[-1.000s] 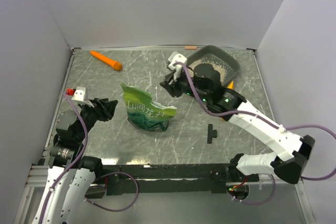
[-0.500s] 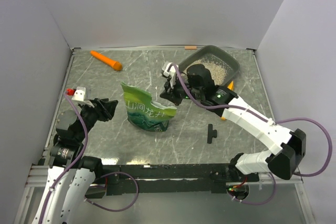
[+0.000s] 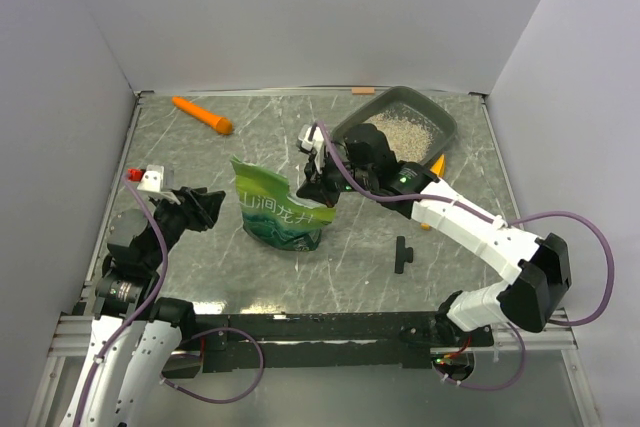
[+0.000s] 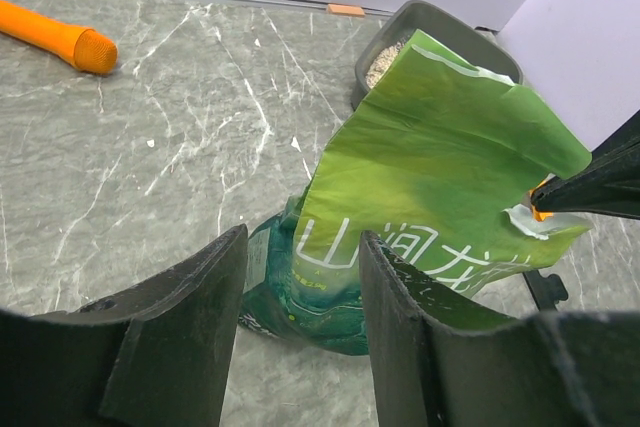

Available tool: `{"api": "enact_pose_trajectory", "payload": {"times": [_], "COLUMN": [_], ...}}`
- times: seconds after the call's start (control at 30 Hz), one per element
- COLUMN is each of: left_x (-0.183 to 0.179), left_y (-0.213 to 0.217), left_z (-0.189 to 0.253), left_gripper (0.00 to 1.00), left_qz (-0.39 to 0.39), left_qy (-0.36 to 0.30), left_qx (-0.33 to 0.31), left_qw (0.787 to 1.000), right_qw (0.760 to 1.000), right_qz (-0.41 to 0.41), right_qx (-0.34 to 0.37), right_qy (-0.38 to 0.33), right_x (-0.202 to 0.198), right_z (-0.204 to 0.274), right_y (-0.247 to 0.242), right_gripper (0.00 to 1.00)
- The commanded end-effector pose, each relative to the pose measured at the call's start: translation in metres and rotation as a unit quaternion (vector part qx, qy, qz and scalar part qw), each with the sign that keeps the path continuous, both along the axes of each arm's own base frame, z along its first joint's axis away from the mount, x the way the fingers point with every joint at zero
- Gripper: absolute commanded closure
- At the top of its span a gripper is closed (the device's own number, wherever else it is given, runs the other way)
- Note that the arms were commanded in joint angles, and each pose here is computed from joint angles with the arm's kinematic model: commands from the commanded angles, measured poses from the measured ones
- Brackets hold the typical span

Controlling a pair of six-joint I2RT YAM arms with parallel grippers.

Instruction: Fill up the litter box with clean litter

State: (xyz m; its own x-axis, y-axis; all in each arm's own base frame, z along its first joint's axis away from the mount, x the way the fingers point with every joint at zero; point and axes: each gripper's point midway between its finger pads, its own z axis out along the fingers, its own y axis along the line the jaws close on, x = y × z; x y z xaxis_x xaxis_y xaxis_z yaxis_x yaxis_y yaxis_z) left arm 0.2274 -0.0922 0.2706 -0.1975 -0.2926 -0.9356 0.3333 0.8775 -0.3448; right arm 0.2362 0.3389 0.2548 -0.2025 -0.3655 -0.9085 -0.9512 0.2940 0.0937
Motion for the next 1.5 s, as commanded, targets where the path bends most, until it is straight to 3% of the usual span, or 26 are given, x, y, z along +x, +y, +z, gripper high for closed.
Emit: {"api": "enact_pose_trajectory", "payload": {"times": [0.0, 0.63, 1.47], "left_x": [0.0, 0.001, 0.0], "left_y": [-0.001, 0.0, -0.001], "left_z": [0.002, 0.002, 0.001], "left_gripper": [0.46, 0.46, 0.45], "left_qz": [-0.002, -0.001, -0.004], "left_qy": [-0.003, -0.003, -0.002], "left_qx": [-0.001, -0.001, -0.001], "left_qw": [1.0, 1.0, 1.0], "right_qw": [1.0, 1.0, 0.993], "right_qz": [0.013, 0.014, 0.067], "right_qx": [0.021, 0.005, -0.054], "right_qy": [-0.005, 0.015, 0.074], "right_x": [-0.001, 0.0, -0.036], "right_z": [0.007, -0.014, -0.043], "right_y": [0.006, 0.011, 0.017], "right_gripper": [1.0, 1.0, 0.99]}}
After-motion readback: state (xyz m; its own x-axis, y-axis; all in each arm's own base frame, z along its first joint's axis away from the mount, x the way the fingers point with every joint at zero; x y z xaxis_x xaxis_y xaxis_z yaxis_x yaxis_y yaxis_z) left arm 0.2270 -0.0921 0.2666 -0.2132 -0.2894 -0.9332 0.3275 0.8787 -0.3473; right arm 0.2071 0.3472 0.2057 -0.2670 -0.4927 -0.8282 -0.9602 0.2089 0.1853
